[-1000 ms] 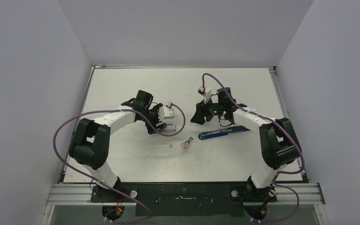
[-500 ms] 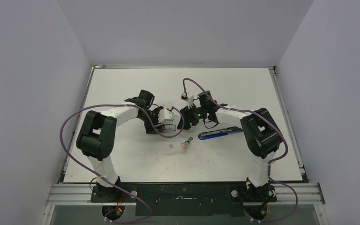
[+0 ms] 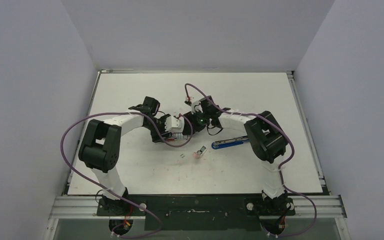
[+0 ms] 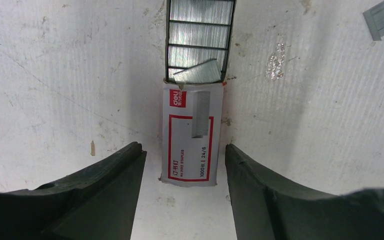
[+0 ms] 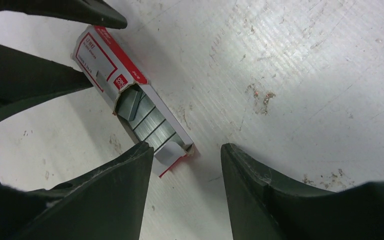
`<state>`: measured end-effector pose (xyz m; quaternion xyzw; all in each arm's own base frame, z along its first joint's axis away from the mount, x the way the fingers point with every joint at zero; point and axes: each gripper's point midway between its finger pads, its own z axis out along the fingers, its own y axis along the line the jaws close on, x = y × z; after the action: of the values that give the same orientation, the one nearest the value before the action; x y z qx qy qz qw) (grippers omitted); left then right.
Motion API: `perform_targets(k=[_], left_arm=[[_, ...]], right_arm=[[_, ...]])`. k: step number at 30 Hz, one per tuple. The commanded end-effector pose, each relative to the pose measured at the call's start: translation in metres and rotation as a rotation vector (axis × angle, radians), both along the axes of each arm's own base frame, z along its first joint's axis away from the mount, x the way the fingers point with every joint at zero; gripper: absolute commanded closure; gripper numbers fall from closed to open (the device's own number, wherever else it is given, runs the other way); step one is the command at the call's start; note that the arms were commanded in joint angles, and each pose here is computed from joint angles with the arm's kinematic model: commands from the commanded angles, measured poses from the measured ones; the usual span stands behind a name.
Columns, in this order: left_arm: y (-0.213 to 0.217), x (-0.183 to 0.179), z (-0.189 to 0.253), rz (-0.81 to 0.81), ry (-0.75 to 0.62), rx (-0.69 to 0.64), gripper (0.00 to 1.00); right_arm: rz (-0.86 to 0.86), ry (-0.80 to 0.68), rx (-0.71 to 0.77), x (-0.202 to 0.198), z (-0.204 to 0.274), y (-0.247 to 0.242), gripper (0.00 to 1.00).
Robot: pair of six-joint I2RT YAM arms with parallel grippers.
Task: Load the staples into the stapler
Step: Adjust the staple box at the center of the board.
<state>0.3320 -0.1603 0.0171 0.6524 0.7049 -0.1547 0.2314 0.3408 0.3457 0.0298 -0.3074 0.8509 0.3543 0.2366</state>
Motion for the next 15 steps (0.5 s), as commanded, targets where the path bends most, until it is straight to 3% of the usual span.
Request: perform_targets(k=[1, 15], left_arm=[[-0.002, -0.002, 0.008, -0.023, -0.033, -0.024, 0.43], [-0.005, -0.001, 0.012, 0.017, -0.041, -0.043, 0.53]], right_arm=[[-0.018, -0.028, -0.049, 0.003, -0.002, 0.010, 0.49], [-0.049, -0.047, -0.168, -0.006, -0.010, -0.005, 0.71]])
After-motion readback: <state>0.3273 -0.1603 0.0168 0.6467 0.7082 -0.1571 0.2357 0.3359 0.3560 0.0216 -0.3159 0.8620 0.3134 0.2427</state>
